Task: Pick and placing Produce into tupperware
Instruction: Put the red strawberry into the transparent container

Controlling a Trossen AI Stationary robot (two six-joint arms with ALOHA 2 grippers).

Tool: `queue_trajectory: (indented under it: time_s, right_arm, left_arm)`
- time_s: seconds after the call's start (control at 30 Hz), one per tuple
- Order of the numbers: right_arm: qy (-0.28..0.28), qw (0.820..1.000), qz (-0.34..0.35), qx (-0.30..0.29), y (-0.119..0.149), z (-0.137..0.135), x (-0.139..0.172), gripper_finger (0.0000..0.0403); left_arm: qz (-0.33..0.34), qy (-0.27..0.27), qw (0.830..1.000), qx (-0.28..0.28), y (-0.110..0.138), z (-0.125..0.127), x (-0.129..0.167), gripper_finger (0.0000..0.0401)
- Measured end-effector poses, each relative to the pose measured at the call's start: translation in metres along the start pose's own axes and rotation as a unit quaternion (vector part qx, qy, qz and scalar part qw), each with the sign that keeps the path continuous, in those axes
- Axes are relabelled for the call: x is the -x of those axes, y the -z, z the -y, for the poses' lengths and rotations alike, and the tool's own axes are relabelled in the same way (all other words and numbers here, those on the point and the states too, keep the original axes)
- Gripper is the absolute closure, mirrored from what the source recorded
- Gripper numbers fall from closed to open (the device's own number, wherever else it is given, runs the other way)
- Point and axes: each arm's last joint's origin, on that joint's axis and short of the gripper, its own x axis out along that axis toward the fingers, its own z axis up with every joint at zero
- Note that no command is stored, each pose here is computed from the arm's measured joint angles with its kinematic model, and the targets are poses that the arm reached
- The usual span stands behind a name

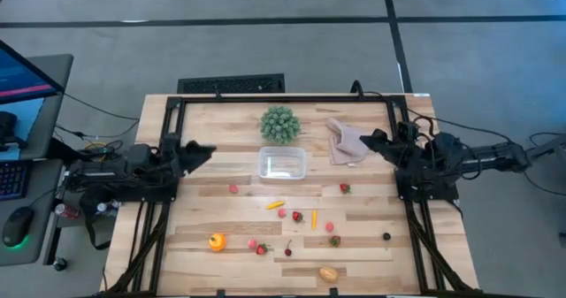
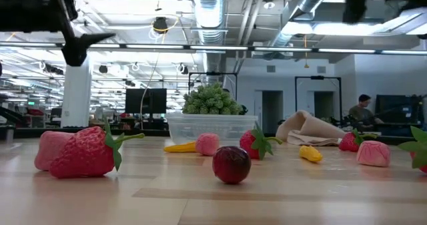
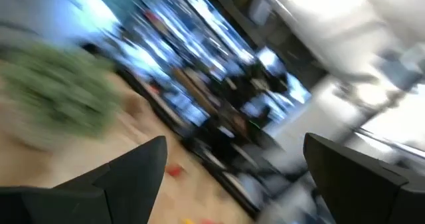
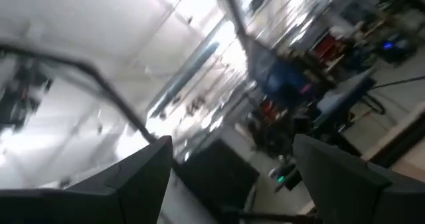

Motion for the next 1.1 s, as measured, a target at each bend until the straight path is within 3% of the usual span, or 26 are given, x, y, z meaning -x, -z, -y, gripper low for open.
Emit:
queue_trajectory:
  time_s: [0.13,0.23,0.47,0.53,0.63,0.73,0.8,0.87,1.1]
  right_arm:
    - [0.035,0.993,-0.107,0.028,-0.005,-0.023,-0.026,0.0097]
    - [0.101,0.974,-0.196,0.042,-0.010,-0.037,-0.040,0.0097]
    - [0.239,0.899,-0.356,0.093,-0.008,-0.052,-0.062,0.0097]
    - [0.269,0.878,-0.382,0.104,-0.007,-0.053,-0.062,0.0097]
    - [0.322,0.839,-0.425,0.107,0.001,-0.048,-0.055,0.0097]
    - [0.377,0.796,-0.459,0.114,0.009,-0.044,-0.039,0.0097]
    - [0.415,0.773,-0.463,0.128,0.016,-0.040,-0.027,0.0097]
    - [0.443,0.767,-0.442,0.143,0.024,-0.039,-0.018,0.0097]
    - [0.477,0.794,-0.353,0.135,0.059,-0.027,0.025,0.0097]
  left_arm:
    - [-0.066,0.067,0.994,0.051,0.004,0.007,-0.001,0.0057]
    - [-0.084,0.078,0.992,0.053,0.001,0.017,-0.004,0.0060]
    - [-0.136,0.062,0.986,-0.069,-0.012,0.054,-0.030,0.0078]
    - [-0.181,0.035,0.976,-0.119,-0.013,0.061,-0.040,0.0082]
    - [-0.276,-0.039,0.944,-0.175,-0.011,0.064,-0.049,0.0085]
    - [-0.351,-0.110,0.909,-0.195,-0.007,0.061,-0.052,0.0085]
    - [-0.369,-0.130,0.898,-0.202,-0.006,0.060,-0.052,0.0085]
    - [-0.372,-0.136,0.896,-0.204,-0.005,0.058,-0.051,0.0085]
    - [-0.347,-0.163,0.901,-0.202,-0.005,0.050,-0.039,0.0085]
